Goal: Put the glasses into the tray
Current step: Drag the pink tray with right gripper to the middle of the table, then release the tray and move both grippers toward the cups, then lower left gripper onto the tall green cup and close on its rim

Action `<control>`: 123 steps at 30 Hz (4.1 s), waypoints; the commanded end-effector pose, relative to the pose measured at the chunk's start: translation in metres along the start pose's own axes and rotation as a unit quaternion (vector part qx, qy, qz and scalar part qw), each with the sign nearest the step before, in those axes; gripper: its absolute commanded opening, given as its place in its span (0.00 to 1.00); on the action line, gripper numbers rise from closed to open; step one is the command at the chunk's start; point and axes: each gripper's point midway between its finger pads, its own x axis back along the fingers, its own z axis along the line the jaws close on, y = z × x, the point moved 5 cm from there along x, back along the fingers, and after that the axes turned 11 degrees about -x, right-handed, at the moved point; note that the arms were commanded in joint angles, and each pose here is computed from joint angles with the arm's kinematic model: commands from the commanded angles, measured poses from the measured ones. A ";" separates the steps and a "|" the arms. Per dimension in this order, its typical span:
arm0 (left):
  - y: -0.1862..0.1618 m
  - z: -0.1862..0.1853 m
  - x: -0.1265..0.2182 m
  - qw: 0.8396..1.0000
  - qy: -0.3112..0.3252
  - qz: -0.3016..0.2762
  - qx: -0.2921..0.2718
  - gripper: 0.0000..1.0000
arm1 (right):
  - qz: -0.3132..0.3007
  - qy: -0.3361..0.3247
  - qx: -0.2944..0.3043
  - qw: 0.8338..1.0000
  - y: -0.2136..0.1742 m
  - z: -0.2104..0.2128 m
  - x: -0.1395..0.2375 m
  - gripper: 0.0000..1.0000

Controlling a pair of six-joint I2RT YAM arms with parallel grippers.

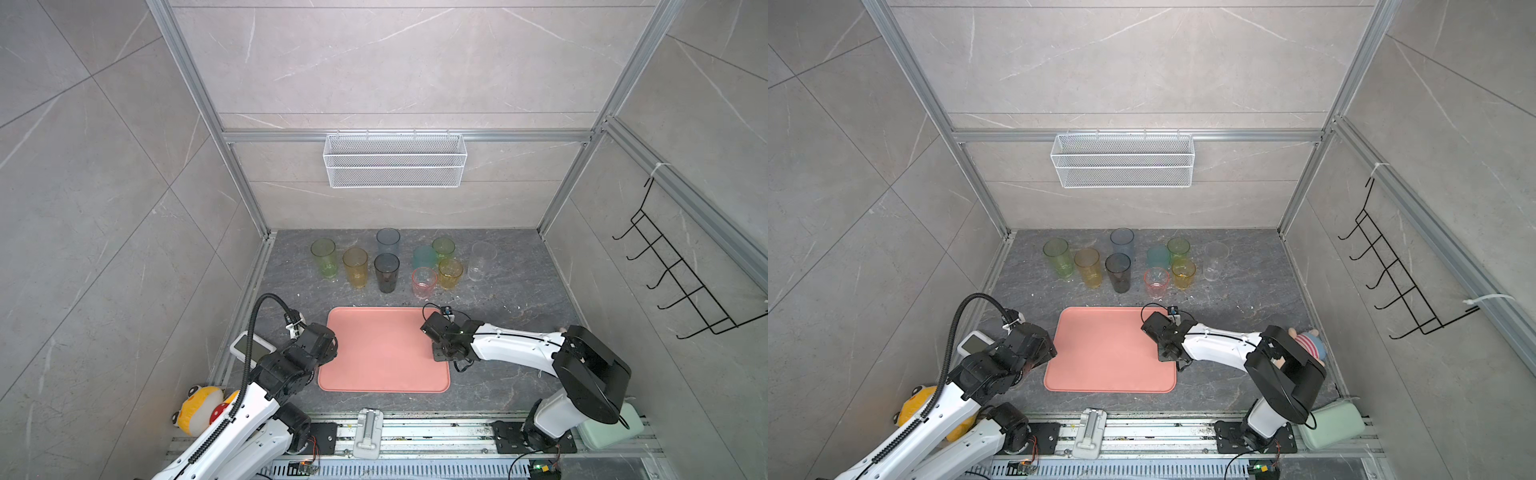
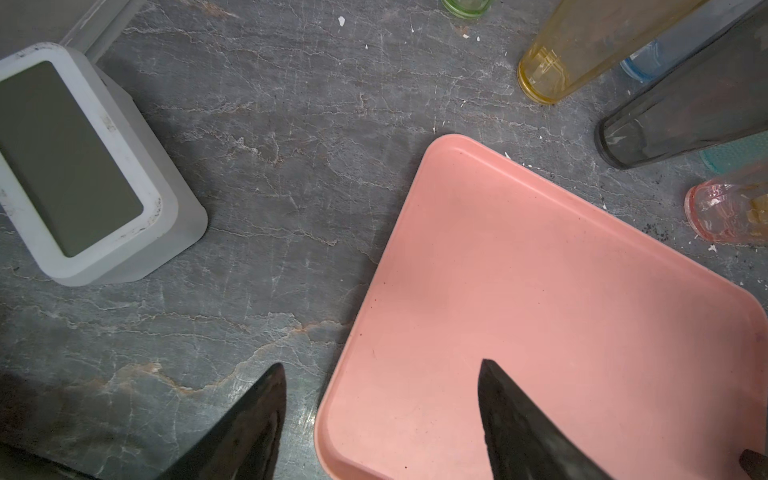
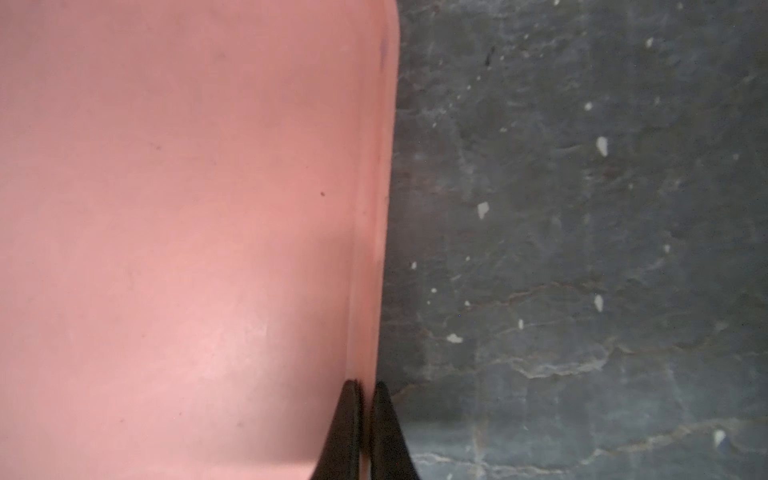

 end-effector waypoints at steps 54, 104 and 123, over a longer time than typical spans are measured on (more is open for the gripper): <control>0.072 -0.048 0.020 0.996 -0.042 -0.060 -0.051 0.80 | -0.166 0.085 0.033 0.982 0.087 -0.005 0.117 0.44; 0.283 -0.034 -0.132 0.995 0.010 0.080 0.054 0.88 | -0.303 0.254 0.064 0.916 0.102 0.041 0.109 0.75; 0.284 -0.027 -0.181 0.992 0.006 0.121 0.041 0.48 | -0.293 0.225 0.065 0.927 0.103 0.043 0.091 0.74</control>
